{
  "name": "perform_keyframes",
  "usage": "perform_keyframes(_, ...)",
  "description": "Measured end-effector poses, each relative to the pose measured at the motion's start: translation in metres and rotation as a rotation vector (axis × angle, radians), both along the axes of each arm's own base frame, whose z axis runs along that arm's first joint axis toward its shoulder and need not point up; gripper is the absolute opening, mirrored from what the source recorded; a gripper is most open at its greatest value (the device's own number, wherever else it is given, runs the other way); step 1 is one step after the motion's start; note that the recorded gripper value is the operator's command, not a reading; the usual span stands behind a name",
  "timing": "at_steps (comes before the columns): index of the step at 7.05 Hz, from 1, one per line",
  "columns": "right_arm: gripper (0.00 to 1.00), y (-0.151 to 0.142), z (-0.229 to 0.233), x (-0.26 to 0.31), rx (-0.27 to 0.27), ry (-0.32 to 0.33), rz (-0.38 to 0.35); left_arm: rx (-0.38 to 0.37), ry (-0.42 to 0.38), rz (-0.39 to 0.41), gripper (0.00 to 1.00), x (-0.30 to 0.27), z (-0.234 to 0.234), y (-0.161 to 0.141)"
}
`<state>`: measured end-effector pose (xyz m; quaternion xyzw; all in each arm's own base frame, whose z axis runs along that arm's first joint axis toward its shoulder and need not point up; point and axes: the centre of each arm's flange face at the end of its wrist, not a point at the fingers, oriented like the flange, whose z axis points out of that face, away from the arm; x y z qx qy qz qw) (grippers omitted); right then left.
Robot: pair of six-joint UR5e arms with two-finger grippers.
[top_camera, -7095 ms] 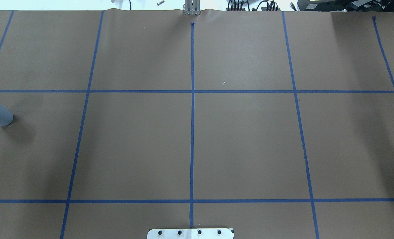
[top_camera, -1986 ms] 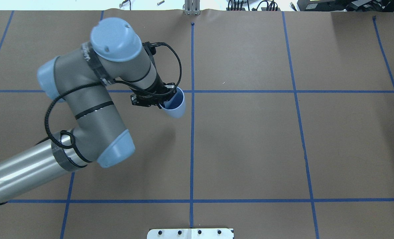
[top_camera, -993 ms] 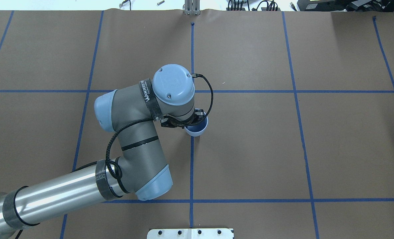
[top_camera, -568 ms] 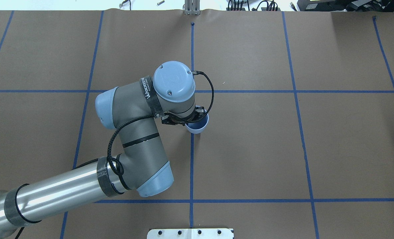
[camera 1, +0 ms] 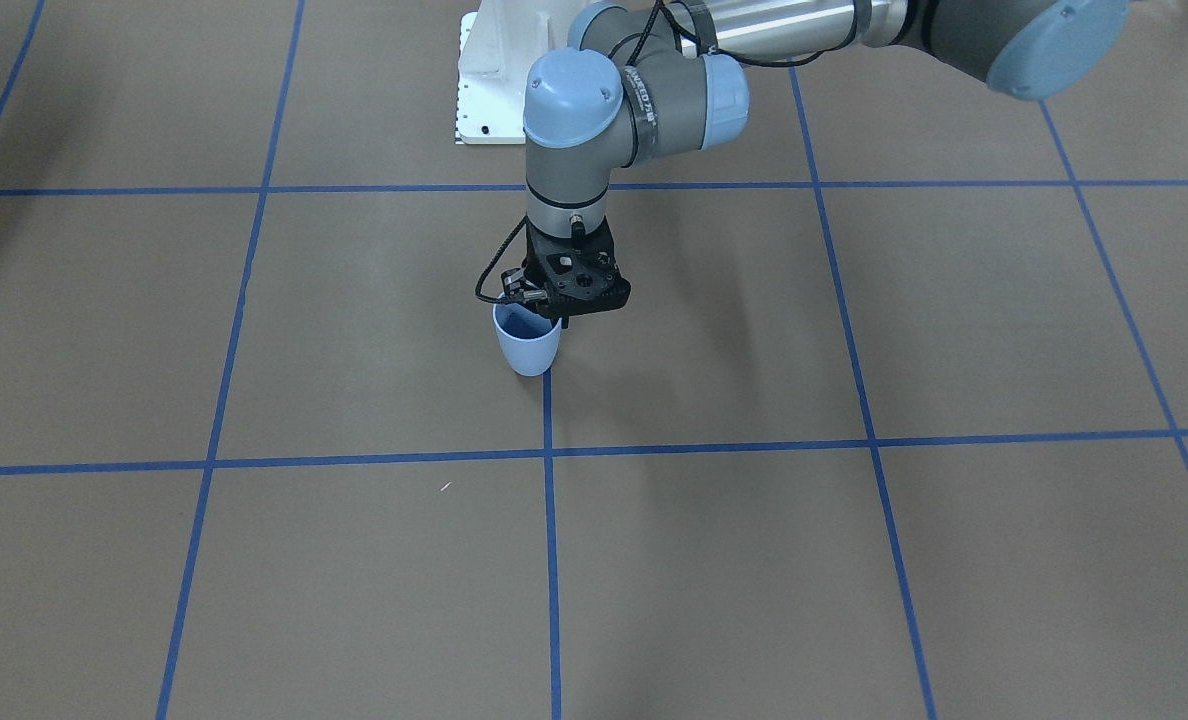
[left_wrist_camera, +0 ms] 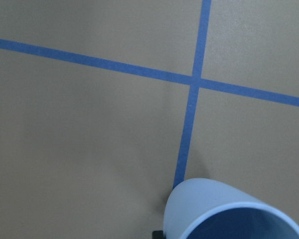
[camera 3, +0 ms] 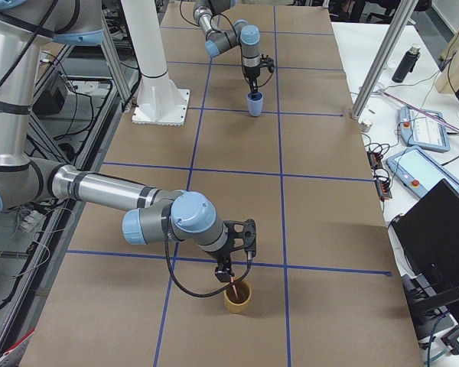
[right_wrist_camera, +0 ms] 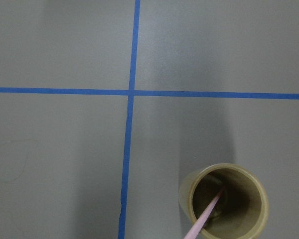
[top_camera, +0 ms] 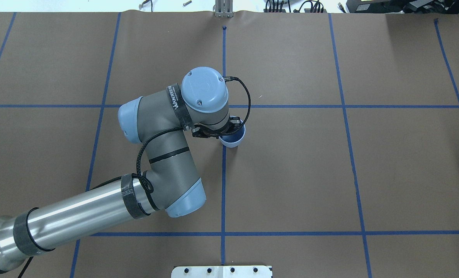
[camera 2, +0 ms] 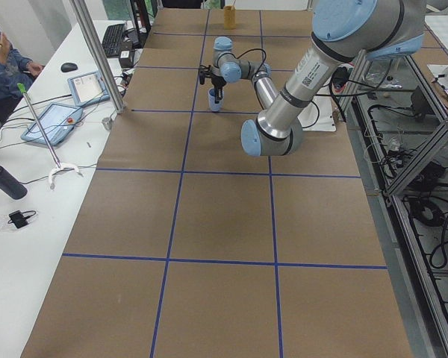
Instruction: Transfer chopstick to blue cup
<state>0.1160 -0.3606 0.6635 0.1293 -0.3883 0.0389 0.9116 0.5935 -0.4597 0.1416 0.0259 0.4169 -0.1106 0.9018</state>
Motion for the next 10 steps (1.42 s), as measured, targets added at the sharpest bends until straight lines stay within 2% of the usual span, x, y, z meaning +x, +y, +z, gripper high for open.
perform_keyframes(1,1.00,0.000,-0.001,0.000,0.001,0.000,0.000,0.000,-0.001,-0.001,0.34,0.002,-0.001,-0.001)
perform_keyframes(2,1.00,0.000,-0.002,0.000,0.003,0.001,0.000,0.000,-0.005,-0.002,0.43,0.002,-0.001,-0.003)
perform_keyframes(3,1.00,0.000,-0.002,0.000,0.004,0.002,0.000,0.000,-0.011,-0.004,0.98,0.001,0.000,-0.005)
perform_keyframes(5,1.00,0.003,-0.001,0.000,-0.001,0.004,0.001,0.005,-0.003,-0.017,0.98,-0.011,-0.003,-0.013)
perform_keyframes(7,0.91,0.009,0.006,-0.006,-0.031,0.021,-0.004,0.023,0.048,-0.042,0.98,-0.050,-0.014,-0.019)
perform_keyframes(9,0.89,-0.007,0.012,-0.035,-0.086,0.128,-0.064,0.021,0.068,-0.046,0.98,-0.072,-0.009,-0.018)
perform_keyframes(10,0.71,-0.017,0.010,-0.046,-0.103,0.171,-0.091,0.021,0.071,-0.046,0.98,-0.075,-0.008,-0.018)
